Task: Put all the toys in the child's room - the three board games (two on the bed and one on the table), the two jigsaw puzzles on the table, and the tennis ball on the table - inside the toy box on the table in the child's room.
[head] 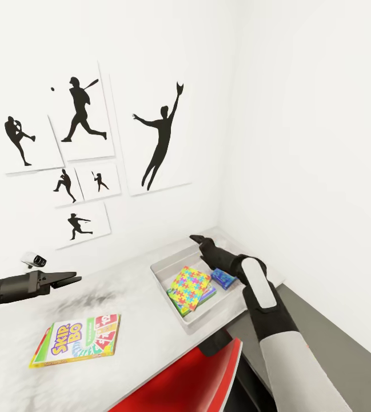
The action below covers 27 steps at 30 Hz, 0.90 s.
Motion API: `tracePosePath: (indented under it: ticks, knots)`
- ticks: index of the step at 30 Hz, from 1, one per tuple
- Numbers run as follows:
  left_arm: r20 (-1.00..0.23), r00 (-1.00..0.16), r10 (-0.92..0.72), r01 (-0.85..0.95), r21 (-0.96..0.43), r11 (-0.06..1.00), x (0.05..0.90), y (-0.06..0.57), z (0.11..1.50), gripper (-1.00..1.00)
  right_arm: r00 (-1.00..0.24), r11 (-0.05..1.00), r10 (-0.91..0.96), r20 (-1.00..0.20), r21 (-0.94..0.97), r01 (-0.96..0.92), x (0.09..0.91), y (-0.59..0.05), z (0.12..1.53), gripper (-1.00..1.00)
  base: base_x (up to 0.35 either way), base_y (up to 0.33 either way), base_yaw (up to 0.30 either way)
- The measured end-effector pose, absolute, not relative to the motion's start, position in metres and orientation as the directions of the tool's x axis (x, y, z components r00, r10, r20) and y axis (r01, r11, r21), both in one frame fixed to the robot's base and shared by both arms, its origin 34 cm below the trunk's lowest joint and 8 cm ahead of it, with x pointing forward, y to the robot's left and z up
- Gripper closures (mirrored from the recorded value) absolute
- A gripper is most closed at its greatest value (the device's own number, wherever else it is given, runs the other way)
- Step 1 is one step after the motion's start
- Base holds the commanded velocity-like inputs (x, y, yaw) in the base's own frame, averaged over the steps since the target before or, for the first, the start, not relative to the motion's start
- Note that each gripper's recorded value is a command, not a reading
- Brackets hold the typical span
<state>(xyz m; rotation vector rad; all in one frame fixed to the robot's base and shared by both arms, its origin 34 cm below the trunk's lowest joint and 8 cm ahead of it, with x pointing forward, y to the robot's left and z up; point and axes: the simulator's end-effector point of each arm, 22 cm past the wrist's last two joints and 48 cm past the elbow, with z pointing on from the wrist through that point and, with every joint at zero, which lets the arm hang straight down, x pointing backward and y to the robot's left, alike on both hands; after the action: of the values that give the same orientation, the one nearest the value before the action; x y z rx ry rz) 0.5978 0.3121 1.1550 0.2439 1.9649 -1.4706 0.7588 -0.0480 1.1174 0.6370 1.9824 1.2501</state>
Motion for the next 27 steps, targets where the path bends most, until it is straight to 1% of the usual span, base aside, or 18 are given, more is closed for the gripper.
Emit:
tracePosePath:
  ticks: [7, 13, 16, 21, 27]
  knots:
    - [-0.603, -0.763, -0.232, 0.513, -0.784, 0.35, 0.598, 0.312, 1.155, -1.0, -0.628, 0.417, 0.71, -0.318, 0.909, 0.012, 0.742, -0.06, 1.12, -1.0, 0.0, 0.0, 0.0]
    - [-0.604, -0.763, -0.232, 0.514, -0.784, 0.35, 0.598, 0.312, 1.155, -1.0, -0.614, 0.437, 0.696, -0.373, 0.898, -0.05, 0.69, -0.082, 1.122, -1.0, 0.0, 0.0, 0.0]
    - [-0.603, -0.763, -0.232, 0.513, -0.784, 0.35, 0.598, 0.312, 1.155, -1.0, -0.627, 0.439, 0.69, -0.361, 0.898, -0.035, 0.648, -0.101, 1.088, -1.0, 0.0, 0.0, 0.0]
    - [-0.603, -0.763, -0.232, 0.513, -0.784, 0.349, 0.598, 0.312, 1.155, -1.0, -0.627, 0.372, 0.676, -0.388, 0.914, -0.164, 0.63, -0.117, 1.104, -1.0, -0.029, 0.0, 0.0]
    - [-0.603, -0.763, -0.231, 0.513, -0.784, 0.351, 0.598, 0.312, 1.154, -1.0, -0.618, 0.419, 0.63, -0.469, 0.876, -0.238, 0.625, -0.158, 1.109, -1.0, -0.104, 0.027, 0.0]
